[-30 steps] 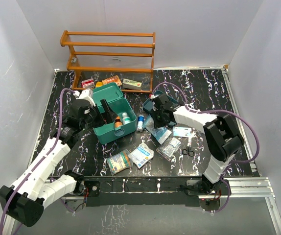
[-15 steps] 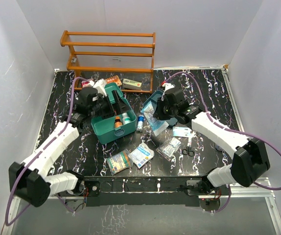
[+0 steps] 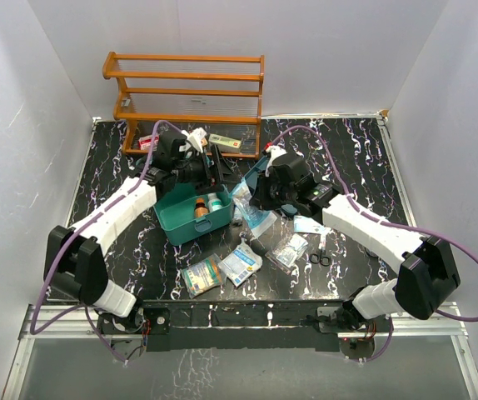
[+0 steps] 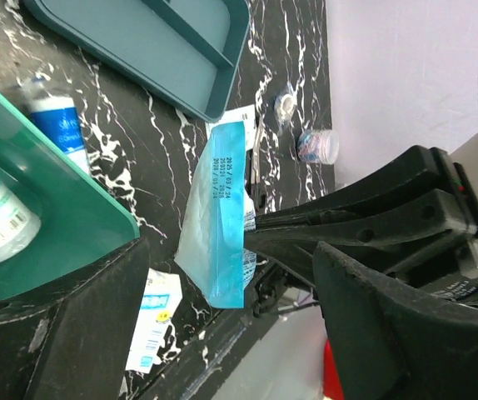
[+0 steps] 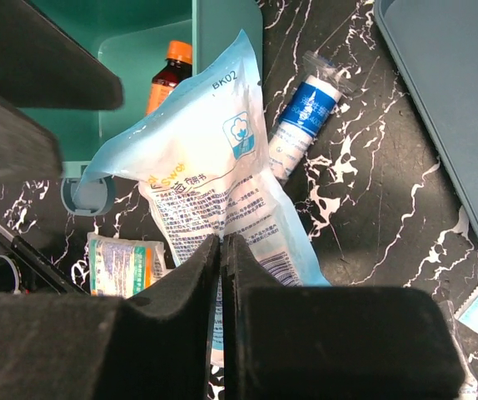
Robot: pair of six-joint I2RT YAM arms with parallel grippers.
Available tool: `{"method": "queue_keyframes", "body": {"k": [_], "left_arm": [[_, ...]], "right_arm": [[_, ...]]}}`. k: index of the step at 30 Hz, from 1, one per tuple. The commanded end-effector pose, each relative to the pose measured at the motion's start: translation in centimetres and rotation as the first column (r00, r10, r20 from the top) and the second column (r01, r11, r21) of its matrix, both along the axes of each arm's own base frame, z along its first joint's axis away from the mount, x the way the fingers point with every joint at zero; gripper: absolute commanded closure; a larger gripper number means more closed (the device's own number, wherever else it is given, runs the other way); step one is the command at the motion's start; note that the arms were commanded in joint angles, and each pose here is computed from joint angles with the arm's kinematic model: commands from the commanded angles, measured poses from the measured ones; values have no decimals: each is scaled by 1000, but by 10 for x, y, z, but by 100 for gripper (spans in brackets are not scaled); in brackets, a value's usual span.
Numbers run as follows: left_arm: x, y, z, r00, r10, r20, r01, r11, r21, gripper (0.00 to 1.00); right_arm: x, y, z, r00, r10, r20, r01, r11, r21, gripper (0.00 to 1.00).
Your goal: Organize the medicine kit
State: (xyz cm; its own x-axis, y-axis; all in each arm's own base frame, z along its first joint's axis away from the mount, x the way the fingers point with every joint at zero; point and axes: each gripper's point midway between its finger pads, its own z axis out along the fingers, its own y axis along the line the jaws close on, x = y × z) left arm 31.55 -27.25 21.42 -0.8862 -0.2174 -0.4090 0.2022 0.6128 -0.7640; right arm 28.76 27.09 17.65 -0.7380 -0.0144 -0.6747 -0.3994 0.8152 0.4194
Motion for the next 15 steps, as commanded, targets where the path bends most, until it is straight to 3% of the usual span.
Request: {"method": "queue_keyframes", "body": {"k": [1,7,15], "left_arm": [[-17,-17,15,992,-105,-68,98,990,-98,26],[-20,-25,7,982,-142,-127,127,985,-119,45],[-26,-23,0,978,-142,-151,125,985,-117,56]], "right_arm": [[6,15,38,993,35,117,-44,996,83,95],[2,24,40,987,84,134,-97,991,88,94],[-5,31,43,979,136,153,-155,981,115,93]]}}
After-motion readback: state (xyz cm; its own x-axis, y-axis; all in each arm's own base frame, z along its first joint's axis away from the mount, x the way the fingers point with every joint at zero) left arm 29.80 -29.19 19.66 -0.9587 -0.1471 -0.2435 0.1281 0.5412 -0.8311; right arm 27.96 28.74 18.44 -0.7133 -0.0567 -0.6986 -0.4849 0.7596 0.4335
